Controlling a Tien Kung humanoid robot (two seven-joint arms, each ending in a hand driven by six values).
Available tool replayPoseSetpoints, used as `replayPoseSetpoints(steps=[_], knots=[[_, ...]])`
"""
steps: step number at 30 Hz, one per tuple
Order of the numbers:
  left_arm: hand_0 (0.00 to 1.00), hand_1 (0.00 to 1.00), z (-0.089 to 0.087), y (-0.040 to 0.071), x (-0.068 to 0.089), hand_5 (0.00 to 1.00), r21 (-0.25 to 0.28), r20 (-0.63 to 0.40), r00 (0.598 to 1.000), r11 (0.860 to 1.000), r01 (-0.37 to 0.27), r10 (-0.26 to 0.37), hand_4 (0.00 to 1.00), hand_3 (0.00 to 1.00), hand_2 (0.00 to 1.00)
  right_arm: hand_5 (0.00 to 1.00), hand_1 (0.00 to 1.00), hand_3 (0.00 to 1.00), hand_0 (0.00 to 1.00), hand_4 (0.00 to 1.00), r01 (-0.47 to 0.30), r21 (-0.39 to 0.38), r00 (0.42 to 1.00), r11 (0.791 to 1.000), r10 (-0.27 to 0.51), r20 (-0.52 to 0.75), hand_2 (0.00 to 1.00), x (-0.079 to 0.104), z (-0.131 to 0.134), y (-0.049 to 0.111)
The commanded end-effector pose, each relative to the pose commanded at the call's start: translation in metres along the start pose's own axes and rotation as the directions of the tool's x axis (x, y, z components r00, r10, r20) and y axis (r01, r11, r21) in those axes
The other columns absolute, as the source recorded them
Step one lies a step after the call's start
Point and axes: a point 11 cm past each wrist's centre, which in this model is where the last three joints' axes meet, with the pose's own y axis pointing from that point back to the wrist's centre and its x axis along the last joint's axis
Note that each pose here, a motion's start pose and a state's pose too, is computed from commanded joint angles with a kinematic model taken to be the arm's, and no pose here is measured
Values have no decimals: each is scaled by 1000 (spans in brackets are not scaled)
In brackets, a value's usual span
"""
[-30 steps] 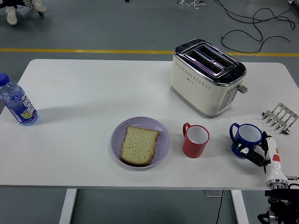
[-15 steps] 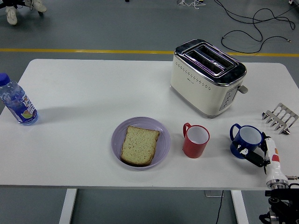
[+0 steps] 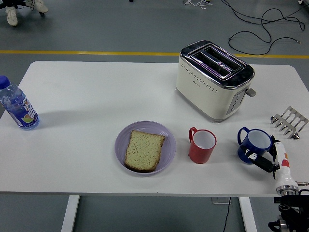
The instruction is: Pick up the cup,pour liquid into bread,place the cup on the desk
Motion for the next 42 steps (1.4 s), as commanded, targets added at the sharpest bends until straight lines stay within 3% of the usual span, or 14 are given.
replayPoseSetpoints(steps=[4,5,22,23,28,29,42], knots=[[656,703,-1,0,0,921,1,1,1000,1000,-1,1,364,616,723,108,573,869,608,869,16,-3,1000,1000,-16,0,765,-2,0,0],[656,703,0,0,0,920,-1,0,1000,1000,0,0,364,615,722,96,627,899,665,878,19,-5,1000,1000,-19,-4,814,-2,0,-1],[656,703,-11,-1,-4,922,21,14,1000,1000,7,-7,364,617,723,43,667,964,701,901,26,-19,999,999,-27,-19,863,2,7,5],[656,702,-12,-1,-4,923,22,16,1000,1000,7,-8,364,617,723,15,703,997,739,911,28,-19,999,999,-28,-18,902,2,7,5],[656,702,-14,-1,-4,923,24,20,1000,1000,8,-8,364,617,723,15,703,997,739,911,41,-20,999,999,-42,-18,902,0,6,6],[656,702,-14,-1,-4,925,25,21,1000,1000,8,-8,364,616,723,2,761,998,798,927,43,-21,999,999,-43,-19,934,0,6,6],[656,702,-9,-1,-3,925,16,20,1000,1000,6,-7,364,617,723,2,815,998,868,936,70,7,997,998,-70,-12,962,-3,-9,1]])
